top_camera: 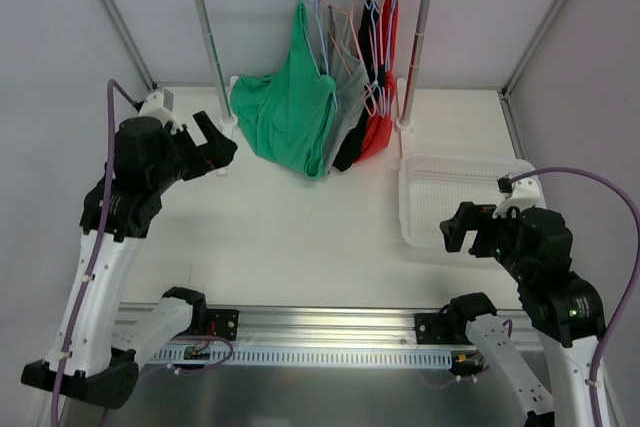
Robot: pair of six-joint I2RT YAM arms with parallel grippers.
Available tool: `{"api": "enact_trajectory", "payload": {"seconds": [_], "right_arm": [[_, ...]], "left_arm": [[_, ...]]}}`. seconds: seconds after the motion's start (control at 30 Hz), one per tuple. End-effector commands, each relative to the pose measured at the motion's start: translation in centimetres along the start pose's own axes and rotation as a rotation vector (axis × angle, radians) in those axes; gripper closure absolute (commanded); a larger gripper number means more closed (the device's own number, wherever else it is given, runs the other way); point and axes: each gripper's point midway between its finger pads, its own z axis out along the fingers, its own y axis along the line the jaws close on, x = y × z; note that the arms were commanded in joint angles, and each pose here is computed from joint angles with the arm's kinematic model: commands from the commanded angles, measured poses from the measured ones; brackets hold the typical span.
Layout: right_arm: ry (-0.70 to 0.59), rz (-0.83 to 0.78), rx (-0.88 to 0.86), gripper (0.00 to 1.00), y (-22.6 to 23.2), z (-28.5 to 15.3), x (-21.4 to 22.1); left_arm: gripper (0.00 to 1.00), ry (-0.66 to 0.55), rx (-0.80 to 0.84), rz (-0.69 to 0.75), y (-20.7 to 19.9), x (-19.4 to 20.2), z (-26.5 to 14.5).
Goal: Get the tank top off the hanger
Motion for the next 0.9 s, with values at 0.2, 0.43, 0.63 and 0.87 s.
{"api": "enact_trajectory", "payload": {"seconds": [0.2,0.43,0.63,0.87], "right_arm": [[-0.059,0.033,-0.134,0.0,2.4,-0.6,-0.8],[-0.056,0.051,-0.205,0.01,3.6,-1.1,-0.1],[-0.041,0.06,-0.234,0.01,4.0,-1.0,0.7],[-0.013,0.062,-0.26,0.0,4.2,-0.8,2.4]], "left_arm": [[0.01,-0.005,0.281,0.043,-12.2,-8.3,3.9],[0.02,0.006,0.388,0.108,-18.1,-11.5,10.7],[0.03,0.025,0.493,0.138,-21.4,-12.0,16.7],[0.31,0.019,0.577,0.123,-23.1,-10.4,21.2]]}}
